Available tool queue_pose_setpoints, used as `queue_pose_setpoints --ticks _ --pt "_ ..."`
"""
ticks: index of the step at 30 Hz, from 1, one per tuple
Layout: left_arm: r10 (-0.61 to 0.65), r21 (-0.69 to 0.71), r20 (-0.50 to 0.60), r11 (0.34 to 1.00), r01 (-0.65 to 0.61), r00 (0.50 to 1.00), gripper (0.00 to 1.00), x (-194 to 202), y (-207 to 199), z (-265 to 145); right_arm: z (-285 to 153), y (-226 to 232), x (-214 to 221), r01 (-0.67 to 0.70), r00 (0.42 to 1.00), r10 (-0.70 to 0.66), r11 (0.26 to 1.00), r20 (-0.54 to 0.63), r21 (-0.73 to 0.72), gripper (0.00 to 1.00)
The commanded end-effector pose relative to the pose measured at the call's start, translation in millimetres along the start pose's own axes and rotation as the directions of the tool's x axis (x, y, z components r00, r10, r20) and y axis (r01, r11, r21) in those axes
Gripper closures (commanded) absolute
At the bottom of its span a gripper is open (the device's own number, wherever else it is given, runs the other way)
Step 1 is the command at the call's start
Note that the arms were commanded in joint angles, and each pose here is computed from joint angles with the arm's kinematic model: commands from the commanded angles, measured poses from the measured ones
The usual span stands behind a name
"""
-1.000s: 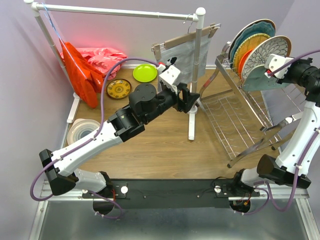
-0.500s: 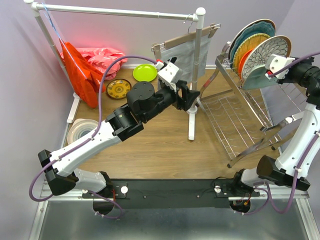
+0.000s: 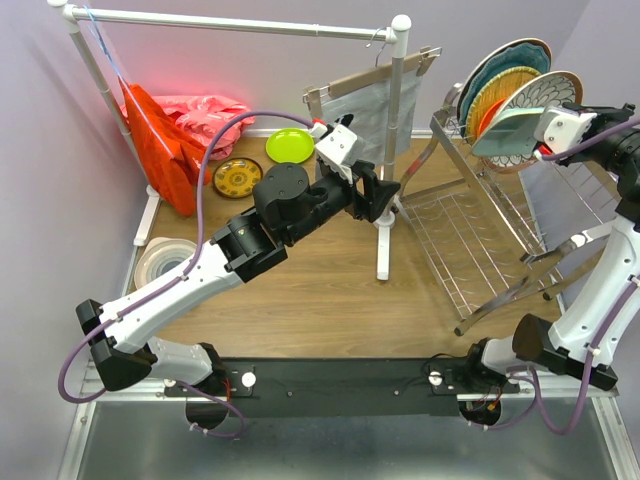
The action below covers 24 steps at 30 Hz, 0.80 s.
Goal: Load the plates into the dish rack
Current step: Grab a plate with the right arm, then insert the plate into the dish rack
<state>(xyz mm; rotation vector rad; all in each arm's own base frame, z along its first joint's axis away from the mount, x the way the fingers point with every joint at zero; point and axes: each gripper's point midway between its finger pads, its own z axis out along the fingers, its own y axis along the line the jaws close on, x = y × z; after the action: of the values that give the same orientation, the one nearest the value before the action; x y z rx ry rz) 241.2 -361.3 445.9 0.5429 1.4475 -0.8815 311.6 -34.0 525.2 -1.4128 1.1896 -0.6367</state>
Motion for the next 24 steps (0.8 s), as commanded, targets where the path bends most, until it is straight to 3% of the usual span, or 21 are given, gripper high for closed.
queue_pose_setpoints --ticks 1,11,24 --pt "0.003 -0.018 0.001 1.000 -0.003 1.000 0.29 -5.0 2.7 -2.0 -7.8 -26.7 -18.1 0.140 0.989 -0.143 0.986 0.032 0.091 0.95" --pt "0.003 -0.003 0.000 1.000 -0.003 1.000 0.29 -7.7 -1.2 4.5 0.6 -15.6 5.8 0.201 0.979 -0.199 0.979 -0.037 0.048 0.96" --pt "0.036 0.021 -0.008 0.999 -0.035 0.999 0.29 -10.3 -6.4 22.0 0.3 -44.0 13.7 0.203 0.978 -0.193 0.969 -0.080 0.140 0.96"
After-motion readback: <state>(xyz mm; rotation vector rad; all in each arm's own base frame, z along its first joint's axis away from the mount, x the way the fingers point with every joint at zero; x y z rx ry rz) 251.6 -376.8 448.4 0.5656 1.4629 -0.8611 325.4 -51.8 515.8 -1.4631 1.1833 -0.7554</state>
